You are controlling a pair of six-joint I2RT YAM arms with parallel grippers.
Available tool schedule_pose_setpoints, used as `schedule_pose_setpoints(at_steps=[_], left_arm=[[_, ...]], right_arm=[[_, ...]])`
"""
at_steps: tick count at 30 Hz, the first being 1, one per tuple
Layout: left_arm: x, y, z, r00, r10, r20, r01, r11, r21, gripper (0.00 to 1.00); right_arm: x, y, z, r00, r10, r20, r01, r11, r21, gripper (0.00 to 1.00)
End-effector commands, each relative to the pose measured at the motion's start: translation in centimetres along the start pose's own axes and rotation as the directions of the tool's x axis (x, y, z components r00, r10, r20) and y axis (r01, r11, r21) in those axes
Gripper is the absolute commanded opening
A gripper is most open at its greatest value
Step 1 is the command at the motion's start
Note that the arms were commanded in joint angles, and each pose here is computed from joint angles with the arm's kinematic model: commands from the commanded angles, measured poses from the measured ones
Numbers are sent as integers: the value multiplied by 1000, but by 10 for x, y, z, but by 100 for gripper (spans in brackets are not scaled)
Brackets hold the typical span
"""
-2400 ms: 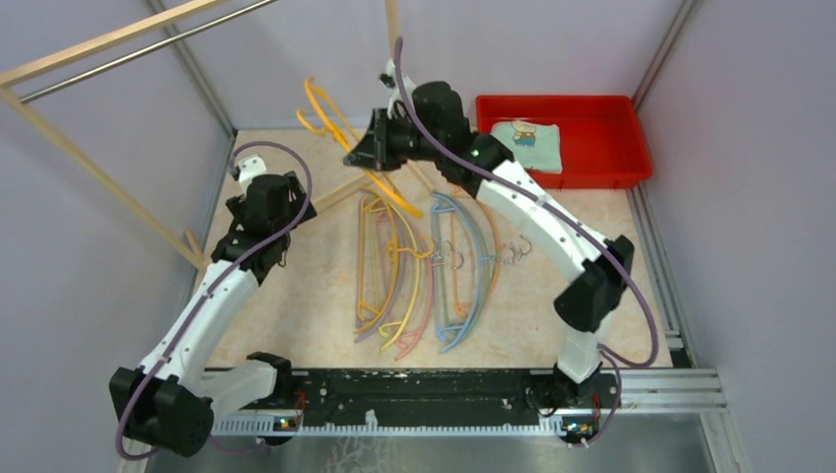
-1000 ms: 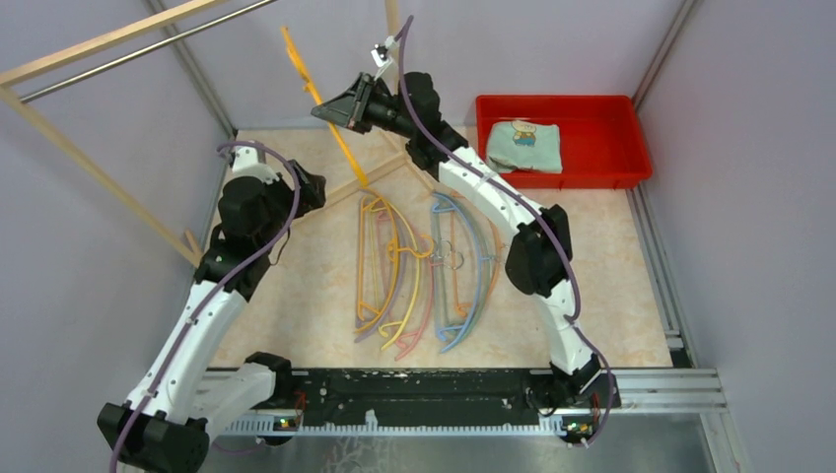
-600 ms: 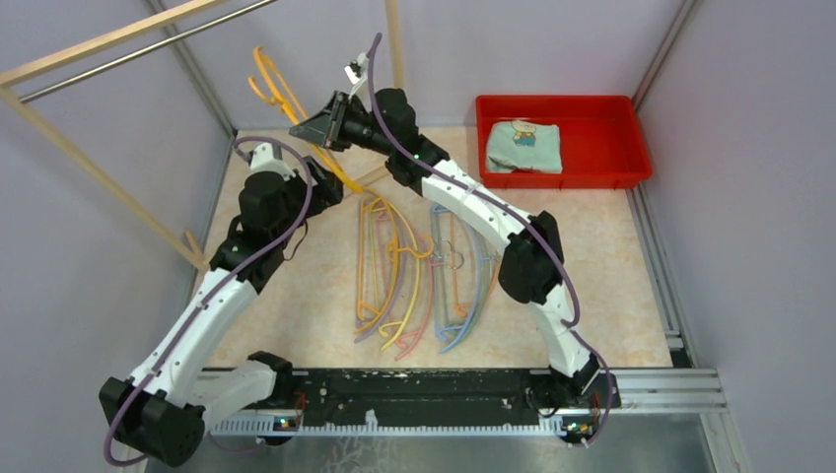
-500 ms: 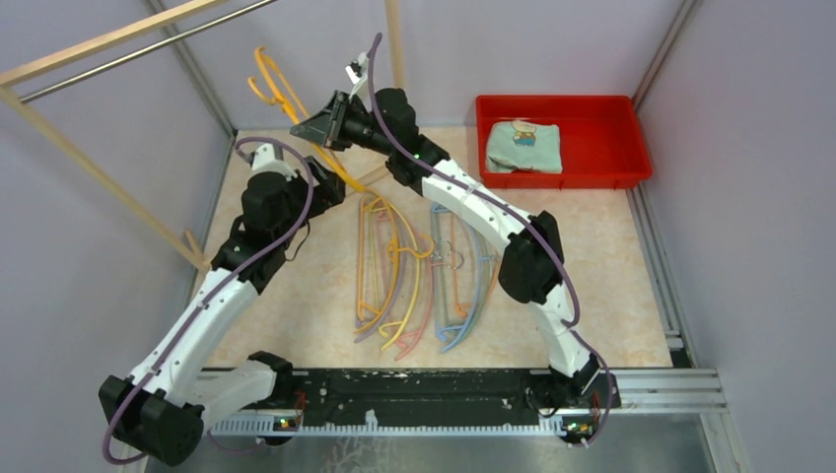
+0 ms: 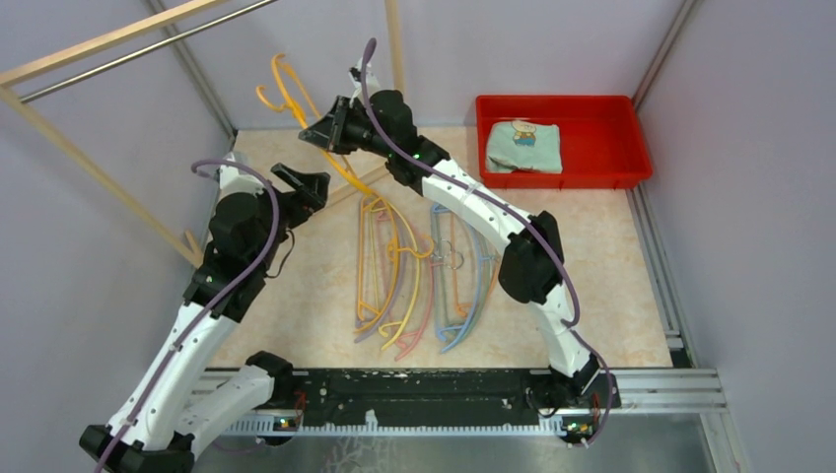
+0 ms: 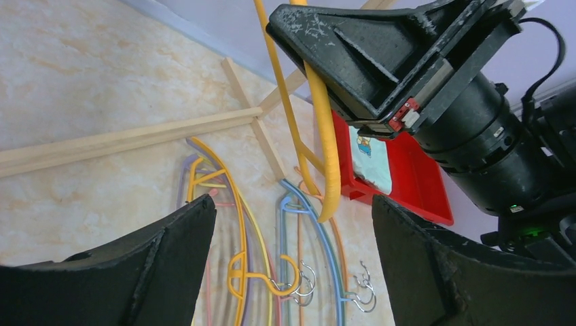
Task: Organize the hangers
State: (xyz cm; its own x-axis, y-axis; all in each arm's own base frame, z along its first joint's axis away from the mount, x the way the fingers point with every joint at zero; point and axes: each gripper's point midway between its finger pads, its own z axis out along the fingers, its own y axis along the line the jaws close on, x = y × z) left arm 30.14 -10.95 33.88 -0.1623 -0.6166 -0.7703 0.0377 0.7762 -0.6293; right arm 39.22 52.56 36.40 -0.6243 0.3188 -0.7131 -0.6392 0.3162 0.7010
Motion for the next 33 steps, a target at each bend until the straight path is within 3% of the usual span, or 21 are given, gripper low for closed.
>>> schedule_pose_setpoints(at_steps=[1, 14, 29, 33], left_arm=[[19, 7, 9, 999, -32, -41, 31, 999, -22, 91], [42, -3, 36, 994, -80, -71, 82, 996, 25, 91], [14, -8, -19, 991, -127, -48, 129, 990, 55, 91], [17, -7, -16, 991, -118, -57, 121, 991, 51, 91]], right_arm=[[-42, 53, -13, 994, -16, 111, 29, 992, -119, 0], [-19, 79, -2, 997, 41, 65, -29, 985, -172, 0], [-12, 59, 4, 999, 2, 48, 3, 995, -102, 0], [-11, 62, 7, 999, 32, 37, -26, 991, -131, 0]])
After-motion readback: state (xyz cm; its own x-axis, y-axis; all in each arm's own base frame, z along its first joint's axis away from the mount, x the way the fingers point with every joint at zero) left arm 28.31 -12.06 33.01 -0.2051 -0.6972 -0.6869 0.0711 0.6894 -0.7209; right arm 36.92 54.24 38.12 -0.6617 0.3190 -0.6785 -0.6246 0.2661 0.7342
